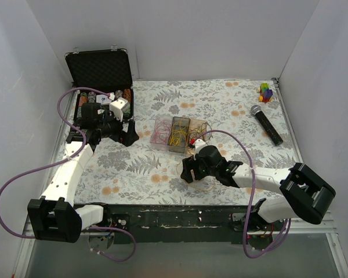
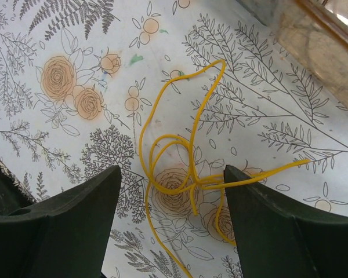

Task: Untangle the cables
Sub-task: Pick up the cable at the center of the board.

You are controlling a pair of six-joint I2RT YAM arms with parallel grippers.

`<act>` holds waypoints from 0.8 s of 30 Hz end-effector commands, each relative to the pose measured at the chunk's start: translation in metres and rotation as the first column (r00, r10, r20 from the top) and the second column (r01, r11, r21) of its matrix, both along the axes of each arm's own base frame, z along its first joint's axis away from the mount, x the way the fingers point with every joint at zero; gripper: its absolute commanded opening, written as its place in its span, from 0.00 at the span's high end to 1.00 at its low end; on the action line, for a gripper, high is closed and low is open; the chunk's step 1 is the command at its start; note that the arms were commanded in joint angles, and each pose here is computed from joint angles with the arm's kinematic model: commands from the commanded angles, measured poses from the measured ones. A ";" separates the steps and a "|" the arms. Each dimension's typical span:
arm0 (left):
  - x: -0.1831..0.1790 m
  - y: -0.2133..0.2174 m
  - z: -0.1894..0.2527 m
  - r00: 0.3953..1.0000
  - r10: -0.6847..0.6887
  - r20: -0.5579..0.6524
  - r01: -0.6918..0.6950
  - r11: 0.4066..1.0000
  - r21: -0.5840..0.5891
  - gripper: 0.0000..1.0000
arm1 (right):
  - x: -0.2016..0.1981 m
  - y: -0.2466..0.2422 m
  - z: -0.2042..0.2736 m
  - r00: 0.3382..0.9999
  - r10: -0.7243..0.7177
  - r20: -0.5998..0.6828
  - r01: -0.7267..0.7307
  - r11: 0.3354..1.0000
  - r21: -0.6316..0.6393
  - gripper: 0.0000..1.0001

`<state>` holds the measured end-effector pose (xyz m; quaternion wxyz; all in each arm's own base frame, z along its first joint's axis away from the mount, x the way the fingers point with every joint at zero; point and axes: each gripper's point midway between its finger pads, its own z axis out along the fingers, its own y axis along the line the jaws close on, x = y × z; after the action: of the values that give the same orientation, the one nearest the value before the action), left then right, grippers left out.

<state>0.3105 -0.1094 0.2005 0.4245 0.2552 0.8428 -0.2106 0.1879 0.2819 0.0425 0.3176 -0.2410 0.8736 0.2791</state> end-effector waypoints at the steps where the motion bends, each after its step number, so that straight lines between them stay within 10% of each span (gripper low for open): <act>1: -0.003 0.002 0.008 0.999 -0.009 0.047 0.009 1.000 0.006 0.04 | -0.003 0.012 0.005 0.999 0.033 0.007 -0.033 0.998 0.058 0.20; 12: -0.001 0.008 0.004 0.998 0.003 0.060 -0.005 0.999 0.042 0.04 | -0.002 0.005 -0.027 0.998 0.009 0.070 0.008 0.970 -0.243 0.36; 24: 0.003 0.012 0.001 0.997 0.017 0.071 -0.021 0.998 0.053 0.09 | 0.005 0.006 0.000 0.995 -0.029 0.095 0.051 0.970 -0.238 0.99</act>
<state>0.3118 -0.1006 0.1928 0.4248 0.2627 0.8463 -0.1852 0.1931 0.2865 0.0239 0.3326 -0.2674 0.8899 0.1612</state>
